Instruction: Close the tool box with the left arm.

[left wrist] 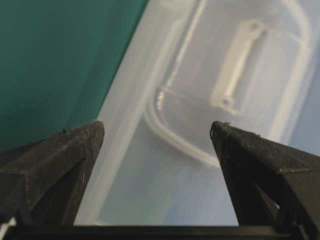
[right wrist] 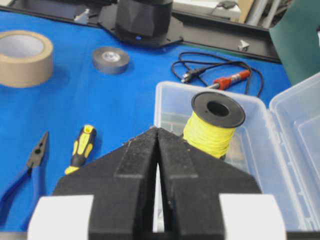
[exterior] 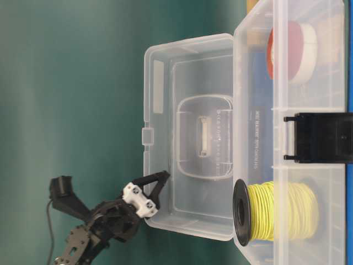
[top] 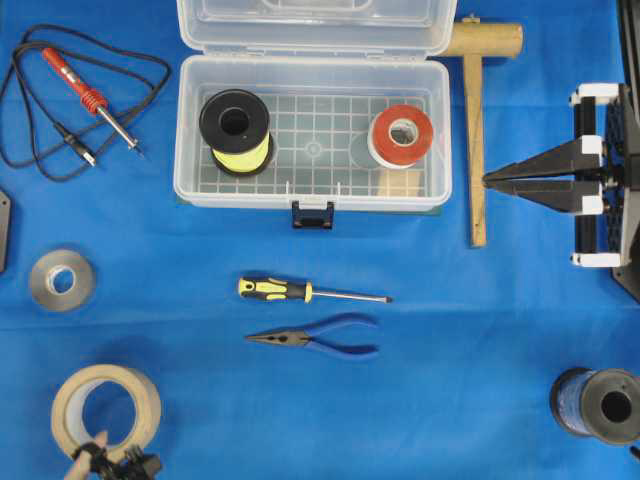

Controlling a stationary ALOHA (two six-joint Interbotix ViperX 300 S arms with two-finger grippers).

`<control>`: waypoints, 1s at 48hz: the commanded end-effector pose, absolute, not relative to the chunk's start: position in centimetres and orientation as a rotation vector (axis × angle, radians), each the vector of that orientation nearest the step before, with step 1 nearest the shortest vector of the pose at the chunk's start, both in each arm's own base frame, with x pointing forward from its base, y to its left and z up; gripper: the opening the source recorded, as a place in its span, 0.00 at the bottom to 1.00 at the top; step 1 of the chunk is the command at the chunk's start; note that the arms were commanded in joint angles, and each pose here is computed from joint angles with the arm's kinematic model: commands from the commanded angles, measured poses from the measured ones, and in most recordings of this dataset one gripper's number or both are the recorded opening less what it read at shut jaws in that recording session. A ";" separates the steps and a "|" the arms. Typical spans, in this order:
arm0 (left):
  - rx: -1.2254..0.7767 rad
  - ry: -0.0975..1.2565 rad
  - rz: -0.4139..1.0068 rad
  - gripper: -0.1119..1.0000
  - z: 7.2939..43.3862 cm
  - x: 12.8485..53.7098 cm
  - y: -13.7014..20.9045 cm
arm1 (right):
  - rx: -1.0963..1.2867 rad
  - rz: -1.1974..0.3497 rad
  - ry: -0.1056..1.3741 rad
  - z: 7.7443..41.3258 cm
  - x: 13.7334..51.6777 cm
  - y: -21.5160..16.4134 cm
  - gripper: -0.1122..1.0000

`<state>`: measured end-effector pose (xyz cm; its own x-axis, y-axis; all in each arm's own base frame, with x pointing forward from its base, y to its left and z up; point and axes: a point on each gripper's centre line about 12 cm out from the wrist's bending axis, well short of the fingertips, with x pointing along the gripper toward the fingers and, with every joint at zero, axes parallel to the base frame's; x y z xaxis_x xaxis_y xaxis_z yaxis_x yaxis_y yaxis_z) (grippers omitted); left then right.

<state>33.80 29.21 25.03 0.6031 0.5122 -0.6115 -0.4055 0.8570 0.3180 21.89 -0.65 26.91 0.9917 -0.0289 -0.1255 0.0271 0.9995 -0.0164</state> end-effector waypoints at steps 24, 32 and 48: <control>0.170 0.840 0.333 0.92 25.8 37.0 22.0 | -0.017 -0.046 0.126 27.0 22.1 -1.1 0.10; 0.185 0.845 0.282 0.92 27.4 37.0 19.5 | -0.016 -0.054 0.135 26.8 22.2 -1.2 0.10; 0.167 0.834 0.224 0.92 29.8 35.4 15.1 | -0.015 -0.061 0.145 26.6 22.3 -1.4 0.10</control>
<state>35.20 17.74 30.52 0.6600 0.3208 -0.6793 -0.1840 0.9458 0.2677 22.09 -1.37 26.17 0.9862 -0.0603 -0.1543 0.0583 0.9981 -0.0178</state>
